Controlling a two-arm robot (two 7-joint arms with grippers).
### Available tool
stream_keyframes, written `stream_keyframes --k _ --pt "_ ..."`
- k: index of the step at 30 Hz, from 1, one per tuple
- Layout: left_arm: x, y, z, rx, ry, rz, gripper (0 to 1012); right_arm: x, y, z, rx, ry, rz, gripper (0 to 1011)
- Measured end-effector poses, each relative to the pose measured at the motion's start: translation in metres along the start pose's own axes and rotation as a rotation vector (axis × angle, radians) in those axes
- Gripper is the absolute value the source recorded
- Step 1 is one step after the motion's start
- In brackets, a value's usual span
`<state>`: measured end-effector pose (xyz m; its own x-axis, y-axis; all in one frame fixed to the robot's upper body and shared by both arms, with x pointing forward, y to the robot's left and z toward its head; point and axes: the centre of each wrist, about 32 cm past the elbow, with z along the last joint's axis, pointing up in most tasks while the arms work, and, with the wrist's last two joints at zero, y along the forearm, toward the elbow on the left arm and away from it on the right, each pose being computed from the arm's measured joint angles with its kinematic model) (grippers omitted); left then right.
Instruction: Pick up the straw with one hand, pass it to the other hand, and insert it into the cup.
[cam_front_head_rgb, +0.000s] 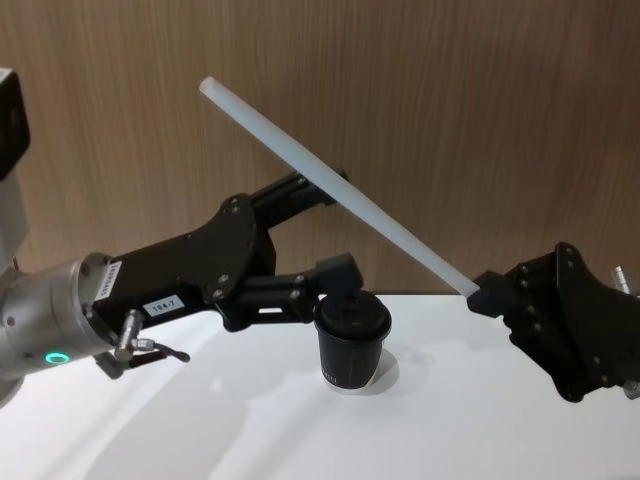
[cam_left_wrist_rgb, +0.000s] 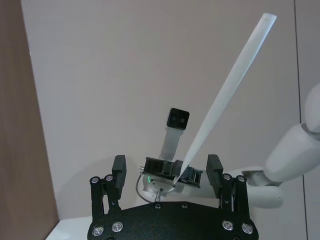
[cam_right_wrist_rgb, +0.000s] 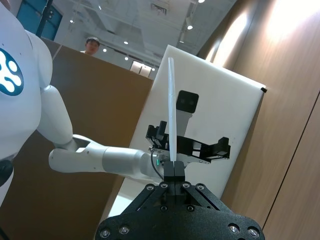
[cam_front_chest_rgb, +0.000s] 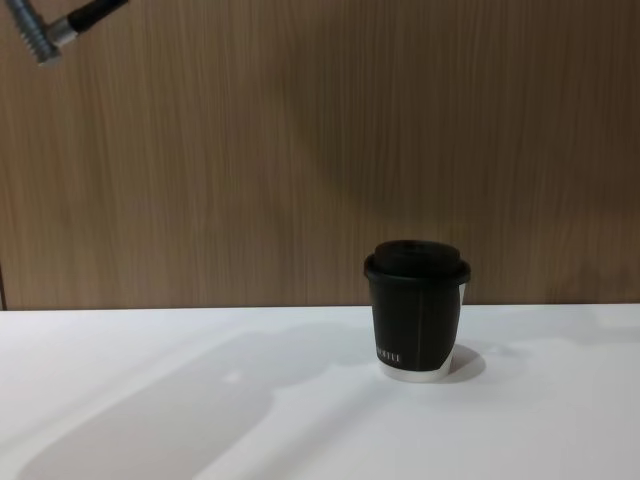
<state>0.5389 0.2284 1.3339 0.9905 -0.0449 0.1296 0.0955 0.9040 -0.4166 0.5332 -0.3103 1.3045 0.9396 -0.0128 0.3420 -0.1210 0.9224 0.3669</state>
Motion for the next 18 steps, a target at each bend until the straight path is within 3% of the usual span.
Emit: stream_keyframes --k 18 --pt "0.0107 -0.0154 -0.0004 -0.041 0.056 -0.049 1003 0.0 0.0 0.0 0.0 0.0 0.0 1"
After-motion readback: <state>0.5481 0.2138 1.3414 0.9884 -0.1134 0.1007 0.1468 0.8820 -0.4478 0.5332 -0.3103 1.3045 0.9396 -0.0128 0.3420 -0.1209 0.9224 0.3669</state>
